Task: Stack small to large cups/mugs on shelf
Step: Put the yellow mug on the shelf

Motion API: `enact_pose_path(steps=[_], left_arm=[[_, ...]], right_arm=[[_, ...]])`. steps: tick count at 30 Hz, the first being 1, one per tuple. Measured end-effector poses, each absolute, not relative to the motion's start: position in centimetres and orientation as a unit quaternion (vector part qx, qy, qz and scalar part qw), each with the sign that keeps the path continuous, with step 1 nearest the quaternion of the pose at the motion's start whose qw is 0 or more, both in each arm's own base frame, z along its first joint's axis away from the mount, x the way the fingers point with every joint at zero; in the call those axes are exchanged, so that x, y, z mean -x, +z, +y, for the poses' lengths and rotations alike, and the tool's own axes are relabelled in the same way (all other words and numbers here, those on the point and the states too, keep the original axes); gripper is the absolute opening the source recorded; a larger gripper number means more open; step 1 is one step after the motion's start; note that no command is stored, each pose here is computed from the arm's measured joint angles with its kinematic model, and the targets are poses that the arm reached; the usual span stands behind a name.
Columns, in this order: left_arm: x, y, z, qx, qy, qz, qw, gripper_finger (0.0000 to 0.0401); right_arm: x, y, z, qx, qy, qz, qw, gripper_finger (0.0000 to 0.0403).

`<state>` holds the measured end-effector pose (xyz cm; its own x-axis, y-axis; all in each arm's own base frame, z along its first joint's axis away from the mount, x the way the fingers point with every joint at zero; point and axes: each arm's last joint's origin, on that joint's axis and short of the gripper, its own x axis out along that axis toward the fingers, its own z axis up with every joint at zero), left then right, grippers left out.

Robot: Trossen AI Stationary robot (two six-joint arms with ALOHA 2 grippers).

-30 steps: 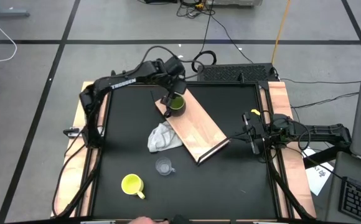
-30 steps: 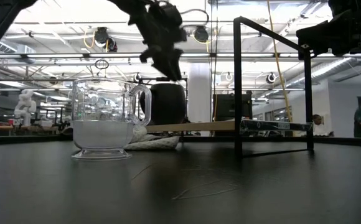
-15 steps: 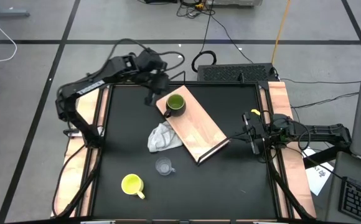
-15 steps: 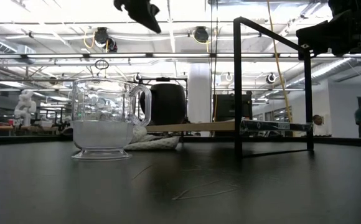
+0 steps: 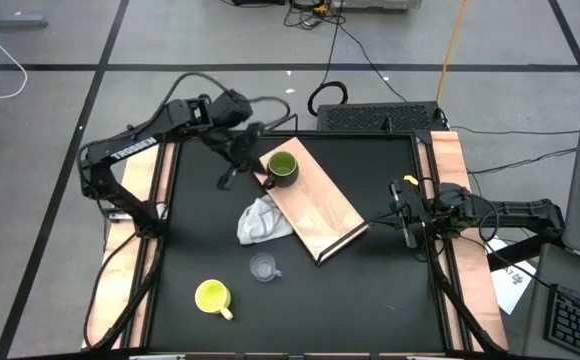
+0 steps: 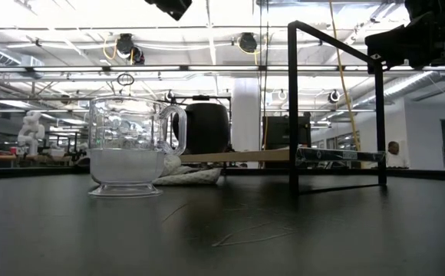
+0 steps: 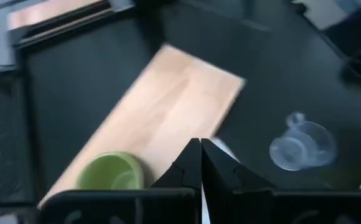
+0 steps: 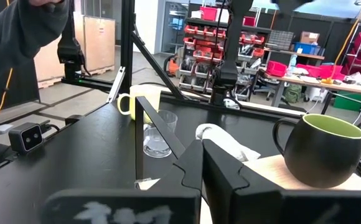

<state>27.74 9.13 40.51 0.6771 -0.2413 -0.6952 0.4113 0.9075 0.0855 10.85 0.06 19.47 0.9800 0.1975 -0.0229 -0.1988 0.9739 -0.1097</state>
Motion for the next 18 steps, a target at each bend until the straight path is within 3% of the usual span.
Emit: enact_pose_path(steps=[8,18], left_arm=[[-26.3,38.1,5.8,-0.151,-0.208,0.348,0.902,0.0001],[-21.9,34.9,3.3,-0.133,-0.193,0.269,0.934,0.0000]], right_arm=[[-10.9,19.5,0.1,0.043,0.100,0.007,0.994,0.0000],[-10.9,19.5,0.1,0.045,0.100,0.006,0.994,0.0000]])
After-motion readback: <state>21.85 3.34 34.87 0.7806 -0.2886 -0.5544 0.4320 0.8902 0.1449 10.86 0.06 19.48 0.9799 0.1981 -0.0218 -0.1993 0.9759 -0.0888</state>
